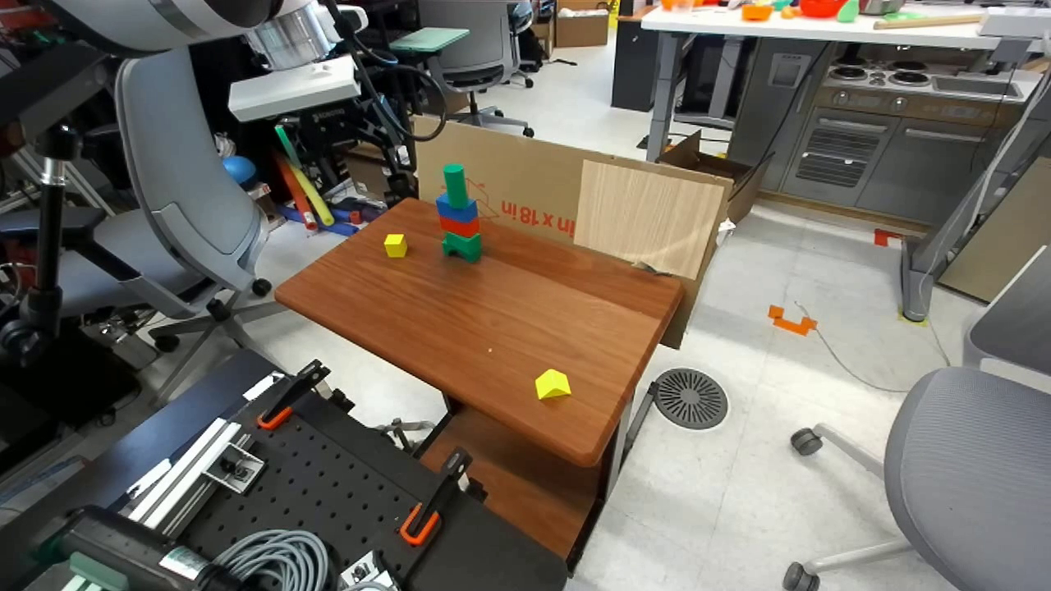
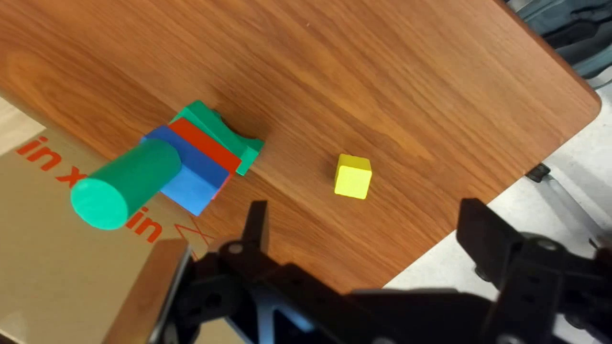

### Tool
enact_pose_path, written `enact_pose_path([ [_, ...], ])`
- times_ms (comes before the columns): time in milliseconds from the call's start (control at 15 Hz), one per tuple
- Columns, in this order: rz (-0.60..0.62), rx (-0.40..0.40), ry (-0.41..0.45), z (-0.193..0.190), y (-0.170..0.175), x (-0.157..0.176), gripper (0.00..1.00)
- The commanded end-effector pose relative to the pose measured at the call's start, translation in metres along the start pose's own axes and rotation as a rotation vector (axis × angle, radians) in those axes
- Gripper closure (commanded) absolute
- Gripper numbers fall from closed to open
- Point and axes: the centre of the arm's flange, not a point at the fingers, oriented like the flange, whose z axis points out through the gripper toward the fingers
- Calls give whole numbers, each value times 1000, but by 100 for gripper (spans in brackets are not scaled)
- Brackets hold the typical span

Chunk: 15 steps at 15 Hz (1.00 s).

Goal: Stack the yellow block on top of the green toy.

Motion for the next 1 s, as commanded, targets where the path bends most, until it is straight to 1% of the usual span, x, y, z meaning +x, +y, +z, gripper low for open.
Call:
enact_pose_path([
  [0, -75, 25, -16, 16, 11, 36, 0],
  [200, -58, 32, -49, 33, 14, 52, 0],
  [467, -42, 54, -135, 63, 8, 66, 0],
  [733, -31, 86, -198, 85, -3, 75, 0],
  [933, -3, 87, -225, 94, -4, 79, 0],
])
